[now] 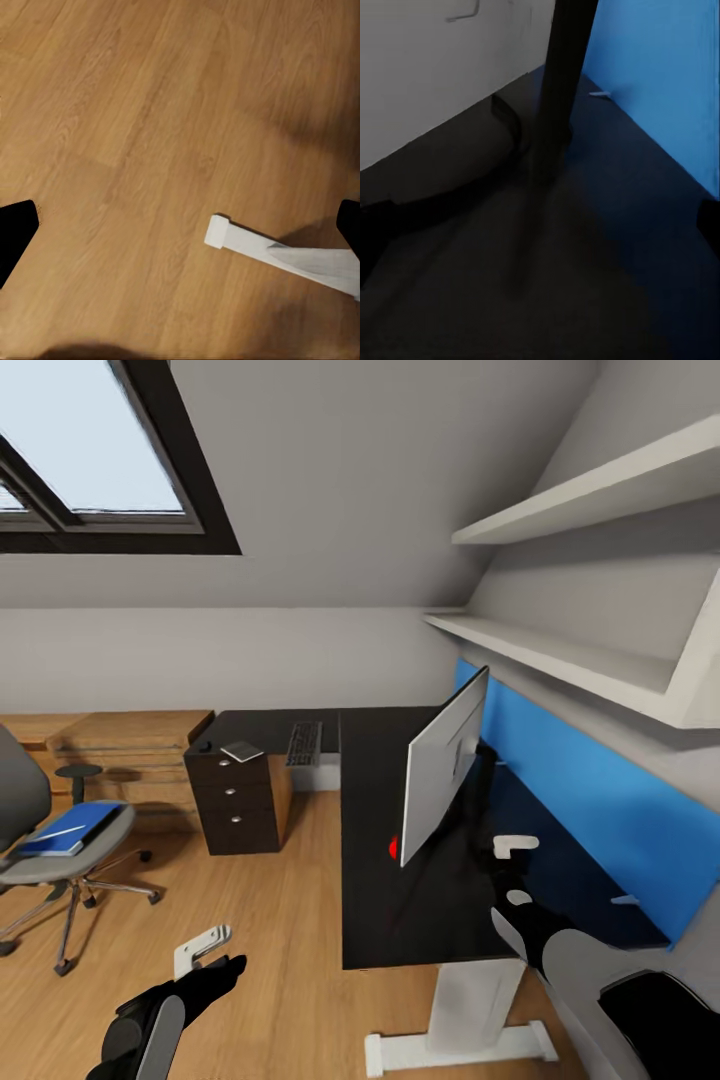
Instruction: In the bedroom, organize the workspace by keeping the computer under the desk, ensuring the monitor is on the desk, placing the keyboard on the desk next to the monitor, placing the mouse on the desk next to the keyboard, moving the folder from the swivel chair onto the desk next to the mouse, stacking the notebook on top of the folder with the pen on top of the notebook, and positioning the swivel chair next to the desk.
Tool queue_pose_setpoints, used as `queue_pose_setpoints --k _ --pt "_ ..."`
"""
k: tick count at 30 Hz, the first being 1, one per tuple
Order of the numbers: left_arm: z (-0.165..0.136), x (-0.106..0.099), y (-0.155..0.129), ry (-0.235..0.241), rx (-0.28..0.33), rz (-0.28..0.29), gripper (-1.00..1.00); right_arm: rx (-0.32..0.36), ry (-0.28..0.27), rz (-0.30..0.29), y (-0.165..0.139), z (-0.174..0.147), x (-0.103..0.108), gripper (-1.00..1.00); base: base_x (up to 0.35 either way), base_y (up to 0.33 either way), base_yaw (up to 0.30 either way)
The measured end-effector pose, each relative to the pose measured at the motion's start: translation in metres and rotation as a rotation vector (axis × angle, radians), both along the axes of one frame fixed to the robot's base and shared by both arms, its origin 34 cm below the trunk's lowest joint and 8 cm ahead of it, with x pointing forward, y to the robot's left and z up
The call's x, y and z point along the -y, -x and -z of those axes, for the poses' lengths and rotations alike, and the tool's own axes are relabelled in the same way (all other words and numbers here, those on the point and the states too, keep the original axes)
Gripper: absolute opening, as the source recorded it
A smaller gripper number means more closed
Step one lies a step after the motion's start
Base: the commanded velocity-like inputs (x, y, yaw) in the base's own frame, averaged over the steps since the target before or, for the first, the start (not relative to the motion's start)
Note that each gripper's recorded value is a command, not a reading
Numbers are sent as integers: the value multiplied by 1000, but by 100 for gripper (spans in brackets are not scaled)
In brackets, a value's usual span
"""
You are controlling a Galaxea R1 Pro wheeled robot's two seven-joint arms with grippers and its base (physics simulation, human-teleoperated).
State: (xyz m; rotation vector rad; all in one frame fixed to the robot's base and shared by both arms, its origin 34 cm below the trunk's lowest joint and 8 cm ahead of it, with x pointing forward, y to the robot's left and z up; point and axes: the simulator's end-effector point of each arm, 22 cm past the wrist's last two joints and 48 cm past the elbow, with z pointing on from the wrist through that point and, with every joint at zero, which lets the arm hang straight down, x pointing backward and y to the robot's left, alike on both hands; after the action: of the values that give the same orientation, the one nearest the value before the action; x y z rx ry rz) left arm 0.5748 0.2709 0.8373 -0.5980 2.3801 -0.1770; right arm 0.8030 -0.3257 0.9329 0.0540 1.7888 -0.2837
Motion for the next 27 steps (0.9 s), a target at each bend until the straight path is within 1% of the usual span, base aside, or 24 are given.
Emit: queue_pose_setpoints --k 5,11,18,20,22,26,27 --pt "-3 0 -1 0 6 0 100 6 0 0 0 -4 0 100 -304 167 -164" --pt "-4 0 -1 0 9 0 100 8 0 0 0 -6 0 100 -283 150 -50" --pt "0 1 1 2 -1 2 100 11 0 2 0 -7 0 100 -60 29 -5" --pt "6 3 4 5 -17 4 100 11 0 3 0 -7 0 100 -9 4 -1" --pt "32 8 18 13 -82 12 100 15 -1 6 0 -9 0 100 -1 0 0" --pt "36 7 21 12 -94 11 100 46 -14 7 -5 -20 -3 100 0 0 0" --pt "41 7 23 12 -103 9 100 66 -21 8 -10 -29 -6 100 0 0 0"
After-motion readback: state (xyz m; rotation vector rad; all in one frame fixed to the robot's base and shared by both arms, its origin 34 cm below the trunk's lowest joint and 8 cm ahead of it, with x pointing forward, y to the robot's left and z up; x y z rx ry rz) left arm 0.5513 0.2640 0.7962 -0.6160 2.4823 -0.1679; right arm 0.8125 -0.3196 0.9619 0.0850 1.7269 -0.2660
